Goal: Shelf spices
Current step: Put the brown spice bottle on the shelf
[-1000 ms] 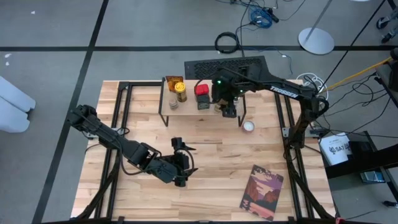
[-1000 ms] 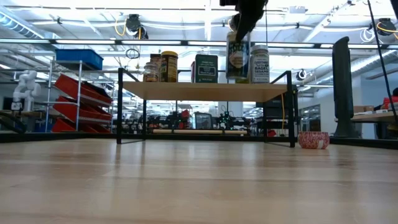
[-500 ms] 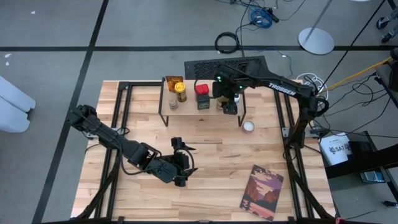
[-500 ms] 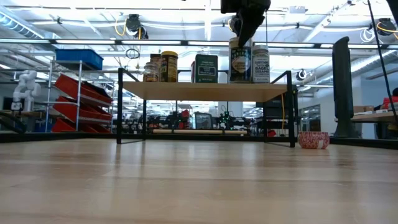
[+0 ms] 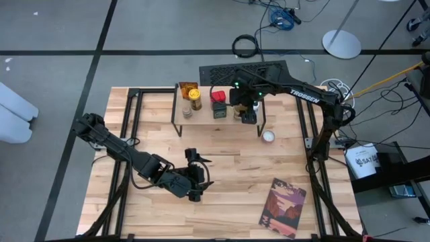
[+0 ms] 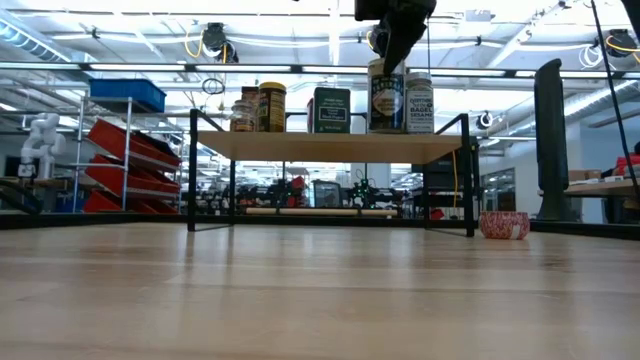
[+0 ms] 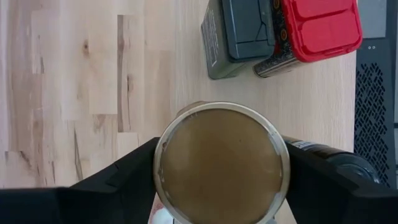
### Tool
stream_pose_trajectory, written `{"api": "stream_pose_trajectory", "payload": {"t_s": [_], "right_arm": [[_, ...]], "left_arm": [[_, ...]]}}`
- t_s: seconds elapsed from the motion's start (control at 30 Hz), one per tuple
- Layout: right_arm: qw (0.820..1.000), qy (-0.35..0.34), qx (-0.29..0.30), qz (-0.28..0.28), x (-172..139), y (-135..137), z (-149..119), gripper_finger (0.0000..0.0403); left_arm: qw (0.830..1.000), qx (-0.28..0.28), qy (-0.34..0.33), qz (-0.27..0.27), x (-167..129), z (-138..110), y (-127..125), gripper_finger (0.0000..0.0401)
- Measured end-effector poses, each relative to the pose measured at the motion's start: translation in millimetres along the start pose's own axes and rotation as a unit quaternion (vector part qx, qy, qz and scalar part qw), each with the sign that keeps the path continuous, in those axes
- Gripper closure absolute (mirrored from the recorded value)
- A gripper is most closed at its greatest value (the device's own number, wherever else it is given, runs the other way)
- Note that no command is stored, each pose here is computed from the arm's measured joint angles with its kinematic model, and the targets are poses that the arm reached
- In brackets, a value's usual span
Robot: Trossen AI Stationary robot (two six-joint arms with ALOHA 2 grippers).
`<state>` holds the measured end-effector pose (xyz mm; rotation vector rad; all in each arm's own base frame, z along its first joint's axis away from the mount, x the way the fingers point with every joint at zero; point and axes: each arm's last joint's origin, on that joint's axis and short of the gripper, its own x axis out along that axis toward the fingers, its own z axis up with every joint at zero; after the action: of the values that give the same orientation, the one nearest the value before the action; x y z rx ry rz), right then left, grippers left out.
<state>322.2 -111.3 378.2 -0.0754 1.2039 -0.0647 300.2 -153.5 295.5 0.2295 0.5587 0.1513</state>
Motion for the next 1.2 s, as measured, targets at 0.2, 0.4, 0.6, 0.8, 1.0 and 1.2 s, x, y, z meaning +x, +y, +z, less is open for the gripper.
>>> {"api": "stream_pose_trajectory", "payload": {"t_s": [0.2,0.4,0.6,0.8,1.0,1.2], "right_arm": [[1.0,-0.001,-0.001,0.0,0.0,-0.1,0.2,0.012],[1.0,0.0,-0.003,-0.003,0.0,-0.4,0.1,0.0111],[1.0,-0.001,0.0,-0.004,-0.1,-5.5,-1.4,0.0112],[1.0,-0.002,-0.004,-0.006,-0.1,-6.0,-1.3,0.0112],[1.0,-0.008,-0.008,-0.019,-0.2,-7.2,0.3,0.0112],[0.999,-0.003,-0.006,-0.031,-0.2,-7.9,0.0,0.0112]], "left_arm": [[1.0,0.0,0.0,0.0,0.0,0.0,0.0,0.0031],[1.0,0.0,0.0,0.0,0.0,0.0,0.0,0.0031],[1.0,0.0,0.0,0.0,0.0,0.0,0.0,0.0031],[1.0,0.0,0.0,0.0,0.1,0.0,-0.1,0.0031],[1.0,0.0,0.0,0.0,0.1,0.0,-0.1,0.0031],[1.0,0.0,0.0,0.0,0.1,0.0,-0.1,0.0031]]}}
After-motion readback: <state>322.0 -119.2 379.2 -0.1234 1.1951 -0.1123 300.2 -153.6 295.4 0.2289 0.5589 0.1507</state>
